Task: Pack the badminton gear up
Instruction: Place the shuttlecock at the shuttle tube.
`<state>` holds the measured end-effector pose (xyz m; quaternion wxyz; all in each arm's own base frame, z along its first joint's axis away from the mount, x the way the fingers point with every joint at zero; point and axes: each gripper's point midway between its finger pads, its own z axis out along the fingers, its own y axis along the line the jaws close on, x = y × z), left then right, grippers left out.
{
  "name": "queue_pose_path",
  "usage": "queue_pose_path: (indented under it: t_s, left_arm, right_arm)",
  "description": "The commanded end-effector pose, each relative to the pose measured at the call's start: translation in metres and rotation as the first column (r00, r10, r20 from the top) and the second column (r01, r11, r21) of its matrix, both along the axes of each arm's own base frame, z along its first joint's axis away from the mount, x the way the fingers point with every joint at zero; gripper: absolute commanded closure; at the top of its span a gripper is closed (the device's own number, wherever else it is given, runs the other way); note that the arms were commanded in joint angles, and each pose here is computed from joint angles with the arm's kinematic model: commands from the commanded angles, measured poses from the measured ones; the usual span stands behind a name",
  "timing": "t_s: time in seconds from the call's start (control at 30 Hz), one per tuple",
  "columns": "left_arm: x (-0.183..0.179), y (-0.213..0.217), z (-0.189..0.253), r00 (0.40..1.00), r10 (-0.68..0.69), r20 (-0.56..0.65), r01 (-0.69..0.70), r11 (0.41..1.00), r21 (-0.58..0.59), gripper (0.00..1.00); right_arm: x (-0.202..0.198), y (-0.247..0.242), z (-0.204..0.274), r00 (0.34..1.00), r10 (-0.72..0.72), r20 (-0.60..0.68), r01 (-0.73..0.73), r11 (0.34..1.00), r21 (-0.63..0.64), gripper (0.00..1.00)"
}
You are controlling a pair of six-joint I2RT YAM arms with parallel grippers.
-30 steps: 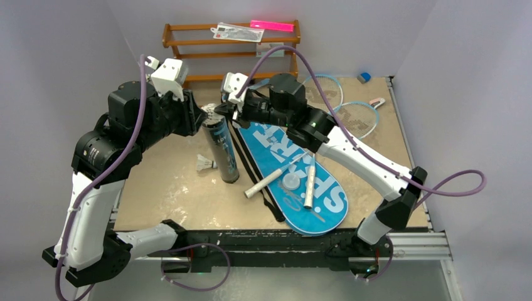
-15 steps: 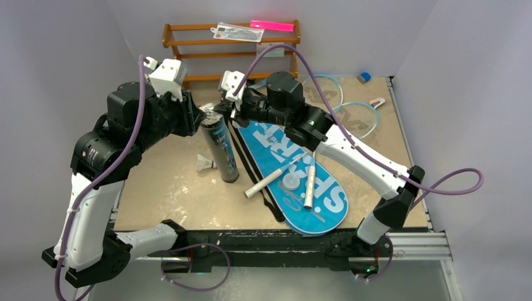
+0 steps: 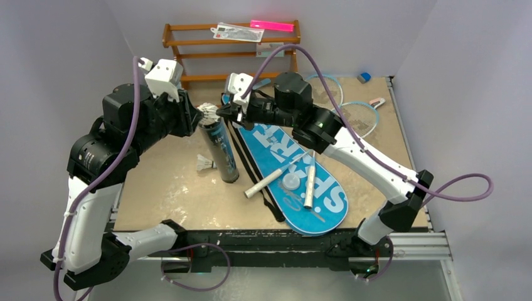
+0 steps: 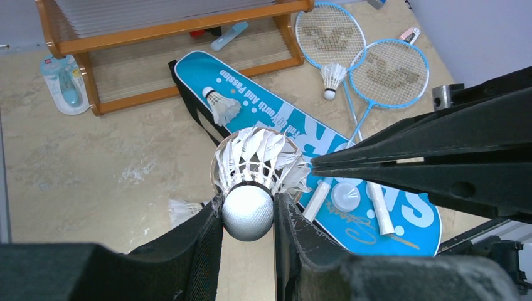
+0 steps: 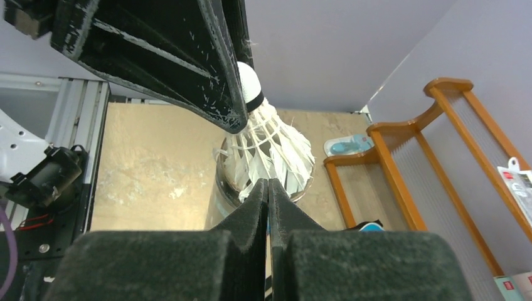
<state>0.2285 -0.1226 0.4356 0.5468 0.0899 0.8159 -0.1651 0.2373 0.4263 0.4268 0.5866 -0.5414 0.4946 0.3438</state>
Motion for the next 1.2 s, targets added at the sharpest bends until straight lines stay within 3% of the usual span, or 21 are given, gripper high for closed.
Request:
queue_pose_path:
  t_s: [0.0,0.43,0.77,1.17]
  left_arm:
    - [0.001,0.0,0.009,1.0,0.017,0.025,-0.016,0.999,-0.034,1.0]
    - [0.004,-0.002,0.008,1.0,0.018,0.02,-0.018,0.999,-0.032,1.0]
    - [0.005,-0.003,-0.005,0.999,0.01,-0.033,-0.01,1.0,0.013,1.0]
    - [0.004,-0.01,-0.018,0.995,-0.03,-0.092,0.034,0.999,0.041,1.0]
  right_arm:
    - [-0.002,0.006,0.0,1.0,0.027,-0.011,-0.027,0.999,-0.023,1.0]
    - [0.013,0.004,-0.001,0.998,-0.056,-0.016,0.056,0.998,-0.036,1.0]
    - [0.01,-0.026,0.034,0.988,-0.156,0.01,0.154,0.978,0.139,1.0]
    - [0.021,-0.014,0.027,0.985,-0.172,-0.023,0.173,0.978,0.115,1.0]
